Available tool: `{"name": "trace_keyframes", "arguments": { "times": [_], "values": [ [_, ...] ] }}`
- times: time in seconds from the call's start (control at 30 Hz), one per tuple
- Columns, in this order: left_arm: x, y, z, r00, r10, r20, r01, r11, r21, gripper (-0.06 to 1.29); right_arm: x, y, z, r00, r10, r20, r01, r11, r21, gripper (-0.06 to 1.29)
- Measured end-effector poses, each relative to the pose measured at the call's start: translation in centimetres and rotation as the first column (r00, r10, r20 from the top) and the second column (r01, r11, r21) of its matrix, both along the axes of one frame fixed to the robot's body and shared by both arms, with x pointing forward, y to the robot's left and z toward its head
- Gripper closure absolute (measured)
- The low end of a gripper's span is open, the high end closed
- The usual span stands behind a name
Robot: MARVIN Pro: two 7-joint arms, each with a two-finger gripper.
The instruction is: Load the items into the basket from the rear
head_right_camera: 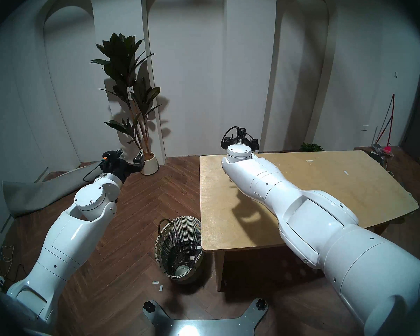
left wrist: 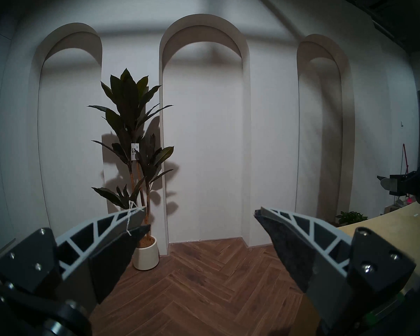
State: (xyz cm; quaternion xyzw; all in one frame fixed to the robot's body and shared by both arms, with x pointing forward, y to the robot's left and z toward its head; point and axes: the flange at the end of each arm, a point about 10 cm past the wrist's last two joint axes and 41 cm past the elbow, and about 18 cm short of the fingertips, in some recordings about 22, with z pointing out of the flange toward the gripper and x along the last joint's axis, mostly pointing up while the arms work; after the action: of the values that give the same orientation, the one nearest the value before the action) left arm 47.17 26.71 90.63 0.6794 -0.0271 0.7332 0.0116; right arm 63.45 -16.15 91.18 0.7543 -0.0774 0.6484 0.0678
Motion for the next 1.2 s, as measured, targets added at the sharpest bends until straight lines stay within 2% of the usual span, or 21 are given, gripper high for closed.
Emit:
{"name": "trace_keyframes", "arguments": {
  "times": [0.6, 0.93, 1.2],
  "values": [
    [0.9, -0.7, -0.1, 1.0, -0.009, -0.001, 0.009, 1.0, -0.006, 0.0, 0.0, -1.6, 1.4, 0.992, 0.117, 0.044, -0.12, 0.988, 0.101, -0.02],
    [1.4, -1.2, -0.4, 1.0, -0.018, -0.008, 0.018, 1.0, -0.008, 0.0, -1.0, -1.3, 0.0, 0.978, 0.205, 0.04, -0.208, 0.967, 0.148, -0.02],
    [1.8, -1.7, -0.8, 1.0, -0.023, -0.016, 0.022, 1.0, -0.008, 0.0, -2.2, -0.9, -1.5, 0.958, 0.285, 0.037, -0.287, 0.94, 0.186, -0.02]
  ]
}}
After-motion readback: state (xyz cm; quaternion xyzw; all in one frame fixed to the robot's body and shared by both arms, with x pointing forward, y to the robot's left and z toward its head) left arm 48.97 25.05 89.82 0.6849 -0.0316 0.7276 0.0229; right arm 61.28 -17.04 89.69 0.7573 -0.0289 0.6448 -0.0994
